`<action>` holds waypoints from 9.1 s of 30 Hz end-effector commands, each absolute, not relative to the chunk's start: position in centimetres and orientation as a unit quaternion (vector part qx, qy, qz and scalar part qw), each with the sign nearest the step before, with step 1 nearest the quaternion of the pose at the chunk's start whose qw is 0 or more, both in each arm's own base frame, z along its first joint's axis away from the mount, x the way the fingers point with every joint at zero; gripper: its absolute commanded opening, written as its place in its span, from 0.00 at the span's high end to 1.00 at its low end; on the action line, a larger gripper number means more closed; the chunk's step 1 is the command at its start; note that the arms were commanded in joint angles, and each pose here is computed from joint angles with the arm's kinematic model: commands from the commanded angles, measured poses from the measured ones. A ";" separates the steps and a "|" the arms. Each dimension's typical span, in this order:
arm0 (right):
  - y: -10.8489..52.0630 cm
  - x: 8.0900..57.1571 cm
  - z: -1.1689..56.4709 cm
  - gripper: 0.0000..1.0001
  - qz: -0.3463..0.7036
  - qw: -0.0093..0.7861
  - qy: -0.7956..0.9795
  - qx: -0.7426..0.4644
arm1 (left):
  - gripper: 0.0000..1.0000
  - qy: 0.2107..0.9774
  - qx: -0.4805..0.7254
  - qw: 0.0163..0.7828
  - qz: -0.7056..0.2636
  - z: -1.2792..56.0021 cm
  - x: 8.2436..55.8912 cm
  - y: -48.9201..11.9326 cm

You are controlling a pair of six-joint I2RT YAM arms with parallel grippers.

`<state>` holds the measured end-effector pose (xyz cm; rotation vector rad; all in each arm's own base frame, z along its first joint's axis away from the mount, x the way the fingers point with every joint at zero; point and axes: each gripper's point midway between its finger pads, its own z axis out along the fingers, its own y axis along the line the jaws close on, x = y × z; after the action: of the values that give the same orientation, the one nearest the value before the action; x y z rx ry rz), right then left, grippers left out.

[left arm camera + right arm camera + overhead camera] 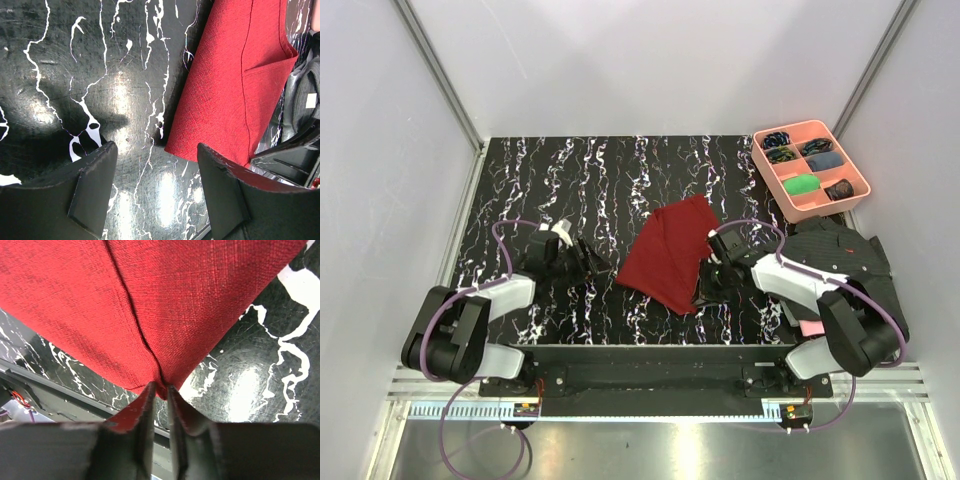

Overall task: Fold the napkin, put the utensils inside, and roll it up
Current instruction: Roll the napkin at the center of the board.

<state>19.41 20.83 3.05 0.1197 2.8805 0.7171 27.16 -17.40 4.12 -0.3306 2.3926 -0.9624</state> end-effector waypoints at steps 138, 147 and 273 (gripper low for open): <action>31.3 22.6 0.3 0.74 -0.077 0.357 0.844 -0.393 | 1.00 0.883 -0.055 0.215 -0.414 7.1 27.9 -23.8; 32.5 20.2 0.3 1.00 -0.014 0.286 0.853 -0.436 | 0.63 0.885 -0.068 0.246 -0.390 7.1 28.9 -21.3; 31.8 24.2 5.1 0.15 0.118 0.355 0.846 -0.380 | 1.00 0.909 0.088 0.213 -0.348 5.4 26.5 -24.8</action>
<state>22.26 31.23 3.87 -0.9999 2.3182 0.4544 25.70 -24.13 4.11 0.2135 2.5564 -0.9199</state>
